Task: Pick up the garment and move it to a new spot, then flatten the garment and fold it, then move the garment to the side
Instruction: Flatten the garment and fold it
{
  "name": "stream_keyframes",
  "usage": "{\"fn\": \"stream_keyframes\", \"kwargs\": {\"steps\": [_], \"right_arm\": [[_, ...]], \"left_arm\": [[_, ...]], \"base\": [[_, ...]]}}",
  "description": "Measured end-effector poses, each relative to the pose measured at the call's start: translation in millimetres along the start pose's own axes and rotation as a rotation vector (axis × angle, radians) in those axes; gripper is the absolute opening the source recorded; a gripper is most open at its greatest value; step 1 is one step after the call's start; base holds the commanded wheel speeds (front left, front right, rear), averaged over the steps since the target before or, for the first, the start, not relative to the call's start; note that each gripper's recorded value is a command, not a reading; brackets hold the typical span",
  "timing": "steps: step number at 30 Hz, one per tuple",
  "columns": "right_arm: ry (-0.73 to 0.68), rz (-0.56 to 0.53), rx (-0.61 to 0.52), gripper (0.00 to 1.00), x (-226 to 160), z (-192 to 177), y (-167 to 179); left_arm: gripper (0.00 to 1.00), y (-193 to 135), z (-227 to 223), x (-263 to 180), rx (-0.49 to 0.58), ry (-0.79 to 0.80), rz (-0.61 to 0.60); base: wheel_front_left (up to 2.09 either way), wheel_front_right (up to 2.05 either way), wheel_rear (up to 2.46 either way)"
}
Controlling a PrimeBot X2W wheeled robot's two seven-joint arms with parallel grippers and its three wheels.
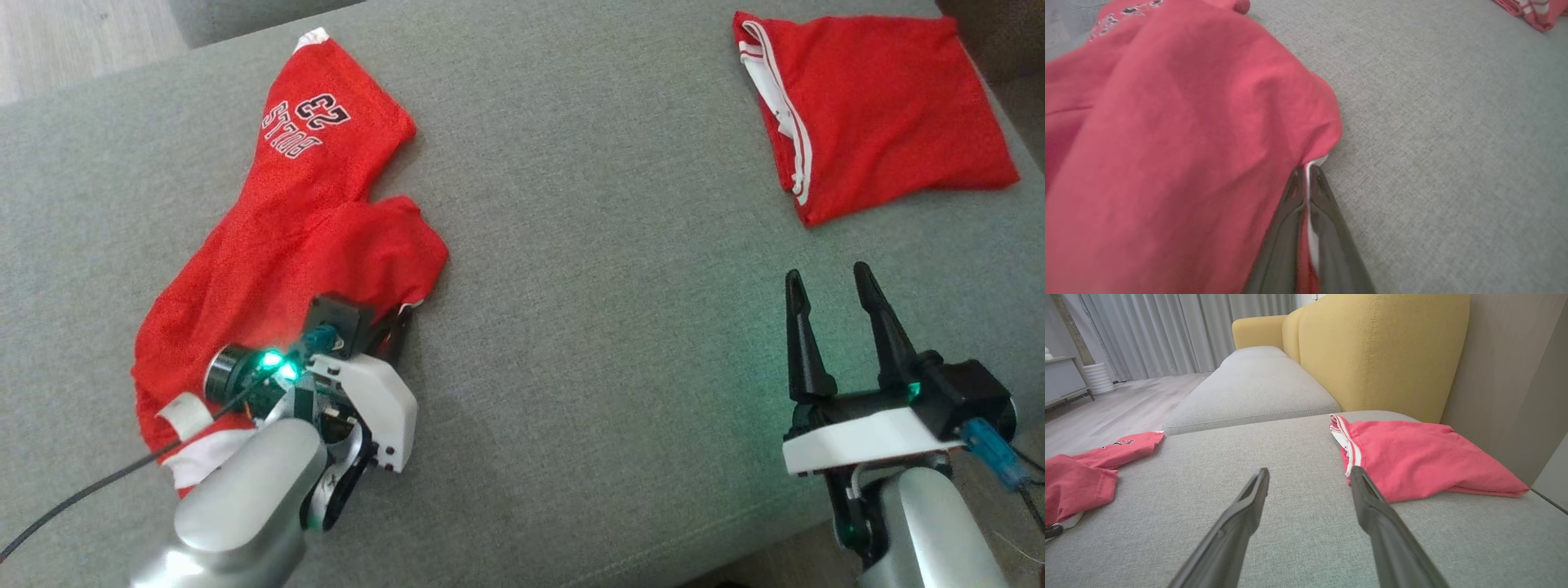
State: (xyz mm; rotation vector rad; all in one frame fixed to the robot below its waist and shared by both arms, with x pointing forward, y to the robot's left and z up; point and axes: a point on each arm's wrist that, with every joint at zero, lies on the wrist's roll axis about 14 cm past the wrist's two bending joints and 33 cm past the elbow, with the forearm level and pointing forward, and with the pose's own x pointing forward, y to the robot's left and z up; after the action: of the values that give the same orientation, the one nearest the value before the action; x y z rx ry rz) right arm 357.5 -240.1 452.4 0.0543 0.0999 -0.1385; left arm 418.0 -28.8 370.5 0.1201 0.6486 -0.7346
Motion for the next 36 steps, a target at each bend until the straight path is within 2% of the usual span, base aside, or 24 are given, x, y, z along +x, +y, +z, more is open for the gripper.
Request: {"fn": "stream_keyframes", "kwargs": {"steps": [4,8,14,18,19,21,24,29,31,36], "right_arm": [[-0.006,0.002,0.001,1.00,-0.8,1.9,0.5],[-0.012,0.008,-0.005,1.00,-1.5,3.9,2.1],[-0.018,0.016,-0.013,1.00,-1.6,5.8,4.1],[-0.016,0.015,-0.020,1.00,-2.2,5.2,3.6],[-0.014,0.014,-0.020,1.00,-2.2,4.7,3.3],[-0.010,0.014,-0.021,1.00,-2.4,3.4,3.4],[-0.003,0.007,-0.023,1.00,-3.4,1.5,1.1],[-0.005,-0.002,-0.023,1.00,-4.1,2.2,-1.9],[-0.009,-0.006,-0.023,1.00,-4.2,3.4,-3.4],[-0.023,-0.003,-0.019,1.00,-4.2,7.7,-2.3]], "left_arm": [[0.00,-5.5,9.2,-2.4,-0.046,-0.035,-0.023],[0.00,-29.7,44.8,-11.4,-0.127,-0.170,-0.100],[0.00,-81.2,93.4,-34.5,-0.234,-0.316,-0.294],[0.00,-118.7,80.3,-45.1,-0.328,-0.259,-0.437],[0.28,-126.9,72.7,-46.3,-0.323,-0.238,-0.464],[1.00,-136.3,59.5,-45.8,-0.316,-0.200,-0.488],[1.00,-142.3,44.9,-41.0,-0.294,-0.161,-0.501],[1.00,-141.7,56.3,-45.4,-0.296,-0.208,-0.517],[1.00,-126.2,65.7,-45.2,-0.289,-0.252,-0.460],[1.00,-57.0,77.8,-46.0,-0.234,-0.350,-0.214]], "base": [[0.00,0.00,0.00],[0.00,0.00,0.00],[0.00,0.00,0.00],[0.00,0.00,0.00],[0.00,0.00,0.00],[0.00,0.00,0.00],[0.00,0.00,0.00],[0.00,0.00,0.00],[0.00,0.00,0.00],[0.00,0.00,0.00]]}}
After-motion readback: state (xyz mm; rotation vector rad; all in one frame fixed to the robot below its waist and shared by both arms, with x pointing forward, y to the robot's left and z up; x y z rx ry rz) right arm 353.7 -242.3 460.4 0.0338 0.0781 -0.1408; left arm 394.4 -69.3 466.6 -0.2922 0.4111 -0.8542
